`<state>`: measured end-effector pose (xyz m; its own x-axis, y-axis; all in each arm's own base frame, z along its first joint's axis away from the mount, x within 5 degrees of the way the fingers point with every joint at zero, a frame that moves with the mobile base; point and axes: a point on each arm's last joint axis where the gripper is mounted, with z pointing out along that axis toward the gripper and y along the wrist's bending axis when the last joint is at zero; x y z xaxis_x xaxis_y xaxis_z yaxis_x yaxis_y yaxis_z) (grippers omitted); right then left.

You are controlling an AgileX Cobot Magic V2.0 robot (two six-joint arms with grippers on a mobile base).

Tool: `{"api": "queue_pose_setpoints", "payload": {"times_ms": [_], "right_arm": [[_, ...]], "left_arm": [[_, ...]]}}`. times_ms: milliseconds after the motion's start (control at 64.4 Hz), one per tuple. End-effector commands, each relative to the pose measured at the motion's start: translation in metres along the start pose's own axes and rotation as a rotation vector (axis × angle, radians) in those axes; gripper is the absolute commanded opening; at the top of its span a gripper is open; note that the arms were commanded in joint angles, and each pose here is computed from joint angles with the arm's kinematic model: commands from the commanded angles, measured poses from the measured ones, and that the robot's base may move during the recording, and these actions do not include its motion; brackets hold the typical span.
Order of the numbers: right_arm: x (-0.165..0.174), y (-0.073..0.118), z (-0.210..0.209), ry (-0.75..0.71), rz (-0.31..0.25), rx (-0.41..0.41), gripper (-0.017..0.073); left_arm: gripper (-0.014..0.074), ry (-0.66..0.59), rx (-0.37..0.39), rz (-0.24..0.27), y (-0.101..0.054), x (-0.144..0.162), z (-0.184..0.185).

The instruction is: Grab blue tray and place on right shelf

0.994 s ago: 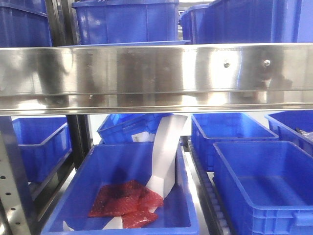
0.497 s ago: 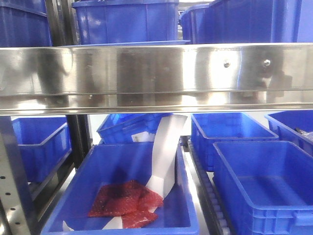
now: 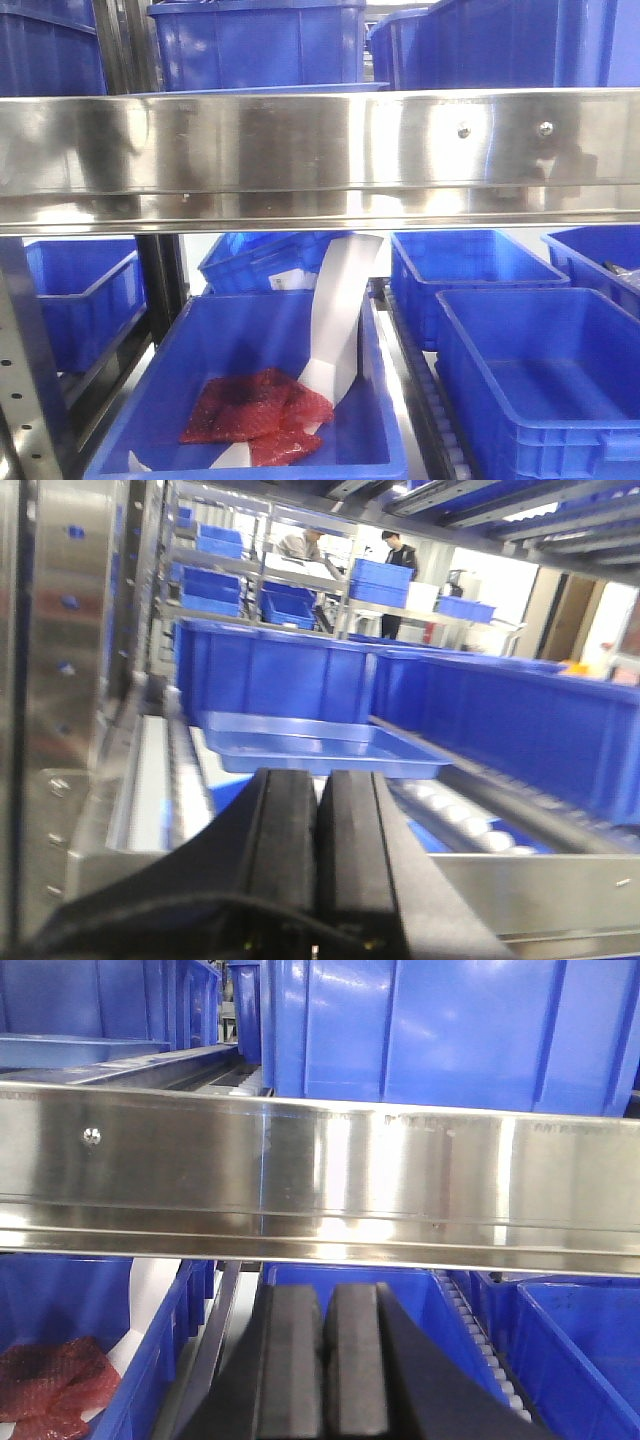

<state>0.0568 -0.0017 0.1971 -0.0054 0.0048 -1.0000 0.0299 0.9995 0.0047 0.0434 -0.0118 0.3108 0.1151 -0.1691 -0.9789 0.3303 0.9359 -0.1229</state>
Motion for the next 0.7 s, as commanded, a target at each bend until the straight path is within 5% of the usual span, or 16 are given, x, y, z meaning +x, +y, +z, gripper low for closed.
{"api": "queue_pose_setpoints", "payload": {"times_ms": [0, 93, 186, 295, 404, 513, 683], "right_arm": [[-0.017, 0.000, -0.003, -0.132, -0.004, 0.002, 0.0054], [-0.017, 0.000, -0.003, -0.132, -0.004, 0.002, 0.0054], [-0.017, 0.000, -0.003, -0.132, -0.004, 0.002, 0.0054], [-0.017, 0.000, -0.003, -0.132, -0.004, 0.002, 0.0054], [-0.017, 0.000, -0.003, -0.132, -0.004, 0.002, 0.0054], [-0.017, 0.000, -0.003, -0.132, -0.004, 0.002, 0.0054], [-0.017, 0.000, -0.003, -0.132, -0.004, 0.002, 0.0054]], "left_arm": [[-0.0048, -0.057, 0.011, 0.087, -0.002, -0.011, -0.001], [-0.0048, 0.045, -0.033, 0.143, 0.000, 0.002, 0.000], [-0.0048, -0.006, -0.093, 0.190, 0.004, 0.012, 0.003], [-0.0048, -0.058, -0.224, 0.128, 0.016, 0.038, 0.004], [-0.0048, -0.014, -0.299, 0.157, 0.024, 0.064, 0.001], [-0.0048, -0.029, -0.302, 0.090, 0.026, 0.086, -0.005], [-0.0048, -0.013, -0.301, 0.090, 0.028, 0.105, -0.009]]}}
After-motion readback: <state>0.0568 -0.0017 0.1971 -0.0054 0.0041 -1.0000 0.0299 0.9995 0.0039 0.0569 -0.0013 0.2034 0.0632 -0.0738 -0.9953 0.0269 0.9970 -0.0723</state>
